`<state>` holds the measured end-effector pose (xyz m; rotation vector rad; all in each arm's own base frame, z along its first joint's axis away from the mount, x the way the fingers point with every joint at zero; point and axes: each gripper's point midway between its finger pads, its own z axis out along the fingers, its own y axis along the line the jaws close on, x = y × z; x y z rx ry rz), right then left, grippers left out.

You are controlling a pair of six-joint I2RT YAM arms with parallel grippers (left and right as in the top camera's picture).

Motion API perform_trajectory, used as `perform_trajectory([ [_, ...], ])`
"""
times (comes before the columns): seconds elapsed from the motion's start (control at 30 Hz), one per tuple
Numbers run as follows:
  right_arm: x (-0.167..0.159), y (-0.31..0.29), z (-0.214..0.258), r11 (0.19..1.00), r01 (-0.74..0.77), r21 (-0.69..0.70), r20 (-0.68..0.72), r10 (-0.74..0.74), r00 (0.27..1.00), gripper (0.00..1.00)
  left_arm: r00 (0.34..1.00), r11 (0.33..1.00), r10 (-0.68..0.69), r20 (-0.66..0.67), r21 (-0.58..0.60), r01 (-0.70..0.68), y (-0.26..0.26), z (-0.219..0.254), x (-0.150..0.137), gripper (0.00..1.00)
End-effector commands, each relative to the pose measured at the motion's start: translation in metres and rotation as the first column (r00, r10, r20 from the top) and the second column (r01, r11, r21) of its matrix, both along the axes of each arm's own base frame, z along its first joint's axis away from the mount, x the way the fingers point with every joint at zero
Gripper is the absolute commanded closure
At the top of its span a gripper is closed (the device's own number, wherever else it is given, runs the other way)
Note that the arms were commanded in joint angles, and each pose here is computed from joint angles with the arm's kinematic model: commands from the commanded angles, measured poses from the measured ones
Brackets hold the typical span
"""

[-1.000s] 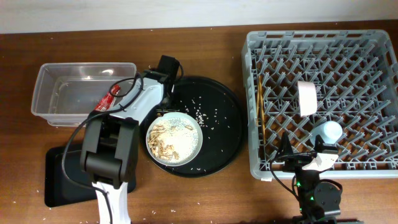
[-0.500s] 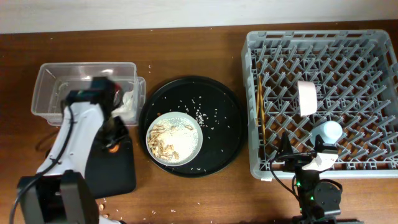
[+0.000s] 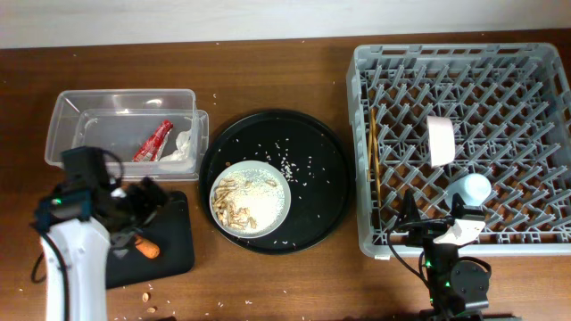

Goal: Sort waste into correct bins and load items into the dishwasher rack

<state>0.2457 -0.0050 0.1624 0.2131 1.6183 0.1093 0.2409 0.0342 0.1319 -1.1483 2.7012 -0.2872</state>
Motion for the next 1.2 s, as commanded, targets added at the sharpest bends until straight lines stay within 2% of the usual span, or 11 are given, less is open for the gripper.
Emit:
perform_trajectory([
  [0.0,0.0,-0.002,-0.003,1.0,0.008,0.007,-0.004,-0.008,1.0,0.02,0.933,0.942,-0.333,0.138,0.09,0.323,-0.059,0.019,0.023,0.01],
  [0.03,0.0,-0.002,-0.003,1.0,0.008,0.007,-0.004,-0.008,1.0,0.02,0.851,0.87,-0.492,0.182,0.125,0.477,-0.091,0.02,0.034,0.01],
  [0.13,0.0,-0.002,-0.003,1.0,0.008,0.007,-0.004,-0.008,1.0,0.02,0.443,0.463,-0.886,0.137,0.24,0.853,-0.209,-0.019,0.035,0.01],
  [0.23,0.0,-0.002,-0.003,1.0,0.008,0.007,-0.004,-0.008,1.0,0.02,0.235,0.223,-0.972,-0.023,0.24,0.945,-0.268,-0.085,0.008,0.08],
  [0.33,0.0,-0.002,-0.003,1.0,0.008,0.007,-0.004,-0.008,1.0,0.02,0.188,0.156,-0.976,-0.111,0.25,0.956,-0.273,-0.109,-0.002,0.29],
  [0.4,0.0,-0.002,-0.003,1.0,0.008,0.007,-0.004,-0.008,1.0,0.02,0.198,0.153,-0.97,-0.14,0.279,0.948,-0.268,-0.114,0.004,0.6],
  [0.53,0.0,-0.002,-0.003,1.0,0.008,0.007,-0.004,-0.008,1.0,0.02,0.191,0.117,-0.955,-0.225,0.307,0.944,-0.256,-0.131,0.009,0.62],
  [0.63,0.0,-0.002,-0.003,1.0,0.008,0.007,-0.004,-0.008,1.0,0.02,0.176,0.099,-0.951,-0.253,0.289,0.952,-0.254,-0.14,0.007,0.99],
  [0.77,0.0,-0.002,-0.003,1.0,0.008,0.007,-0.004,-0.008,1.0,0.02,0.21,0.116,-0.94,-0.267,0.329,0.937,-0.263,-0.084,0.027,1.0],
  [0.9,0.0,-0.002,-0.003,1.0,0.008,0.006,-0.004,-0.008,1.0,0.02,0.436,0.32,-0.871,-0.225,0.413,0.853,-0.237,0.0,0.034,1.0],
  [1.17,0.0,-0.002,-0.003,1.0,0.008,0.007,-0.004,-0.008,1.0,0.02,0.663,0.653,-0.707,-0.247,0.131,0.746,-0.132,0.001,0.021,1.0],
])
